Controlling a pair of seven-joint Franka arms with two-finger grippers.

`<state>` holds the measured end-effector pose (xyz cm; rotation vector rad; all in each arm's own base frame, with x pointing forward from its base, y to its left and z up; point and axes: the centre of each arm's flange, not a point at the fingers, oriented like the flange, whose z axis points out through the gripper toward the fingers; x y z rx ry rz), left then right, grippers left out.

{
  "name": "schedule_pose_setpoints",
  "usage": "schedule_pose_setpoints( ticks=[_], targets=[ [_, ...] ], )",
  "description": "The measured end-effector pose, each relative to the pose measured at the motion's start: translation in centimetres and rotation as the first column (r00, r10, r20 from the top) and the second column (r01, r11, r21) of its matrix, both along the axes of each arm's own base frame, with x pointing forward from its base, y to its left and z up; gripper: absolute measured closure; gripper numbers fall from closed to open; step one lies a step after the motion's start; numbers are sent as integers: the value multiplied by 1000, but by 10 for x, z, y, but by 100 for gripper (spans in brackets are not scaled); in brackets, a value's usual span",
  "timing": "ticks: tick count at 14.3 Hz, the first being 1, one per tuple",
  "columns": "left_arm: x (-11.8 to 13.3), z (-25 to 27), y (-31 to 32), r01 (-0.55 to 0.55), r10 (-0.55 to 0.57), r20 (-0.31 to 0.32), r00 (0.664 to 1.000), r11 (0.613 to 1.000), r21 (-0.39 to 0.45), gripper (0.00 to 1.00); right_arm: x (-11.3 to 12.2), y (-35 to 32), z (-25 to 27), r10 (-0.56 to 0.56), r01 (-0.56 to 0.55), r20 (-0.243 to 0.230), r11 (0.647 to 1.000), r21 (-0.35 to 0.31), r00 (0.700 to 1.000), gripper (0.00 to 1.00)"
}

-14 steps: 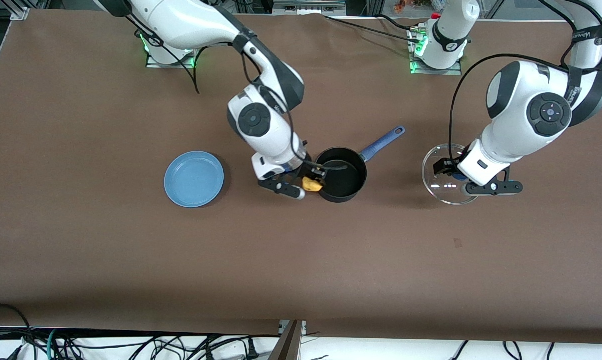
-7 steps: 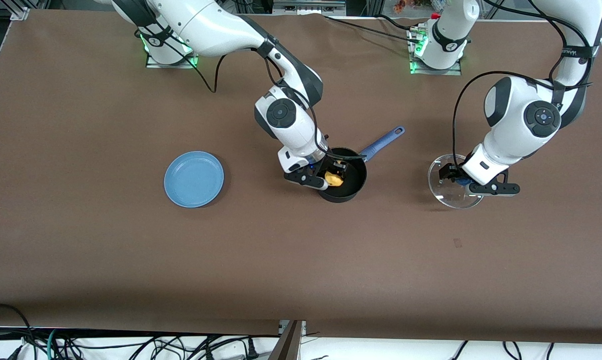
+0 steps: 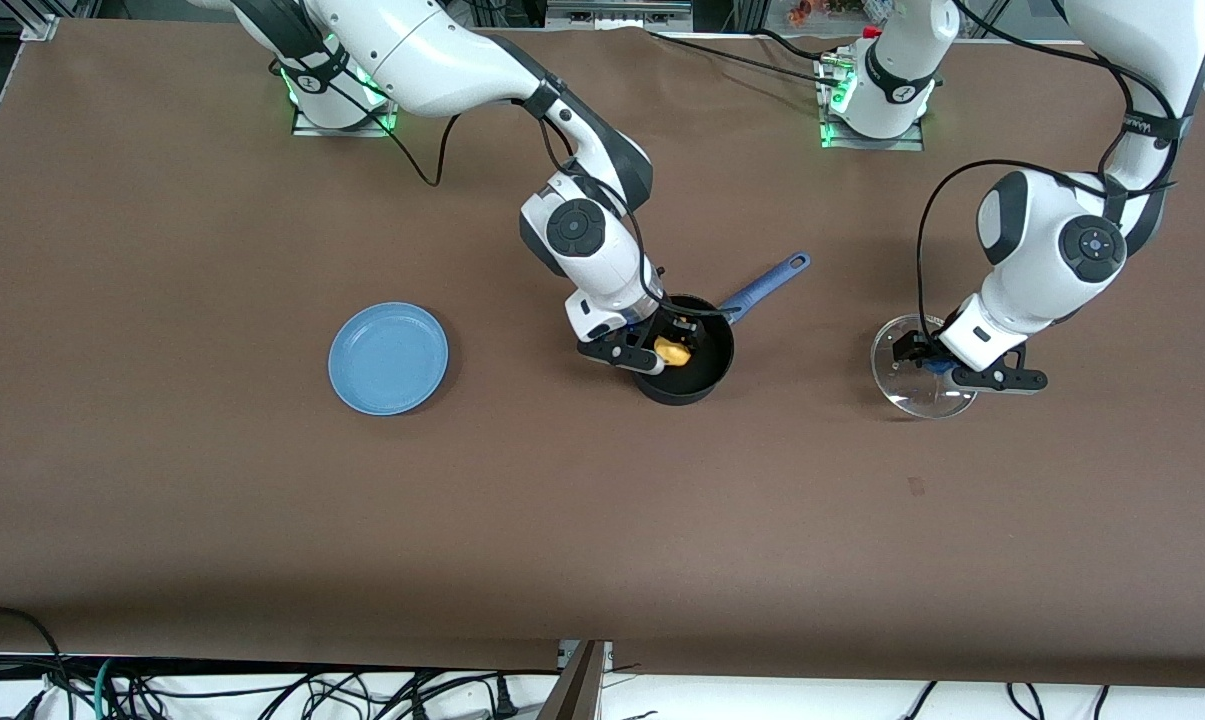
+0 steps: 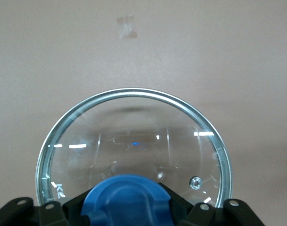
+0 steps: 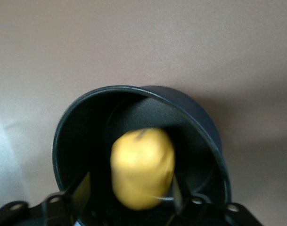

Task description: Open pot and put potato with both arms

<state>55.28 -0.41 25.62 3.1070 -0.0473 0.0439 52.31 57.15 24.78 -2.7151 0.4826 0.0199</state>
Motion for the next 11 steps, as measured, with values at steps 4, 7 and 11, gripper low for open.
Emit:
schedule_pose_setpoints(
  ticks=[4, 7, 11],
  targets=[
    [-1, -28, 16, 0, 0, 0, 1000, 1000, -5, 56, 21, -15, 46, 32, -38, -70, 996, -85, 997, 0],
    [-1, -43, 27, -14, 14, 5, 1000, 1000, -9, 56, 57, -70, 106, 154, -169, -108, 975, -145, 982, 0],
    [-3, -54, 29, 13, -13, -1, 1000, 1000, 3, 56, 97, -203, 190, 388, -423, -203, 890, -172, 899, 0]
  ],
)
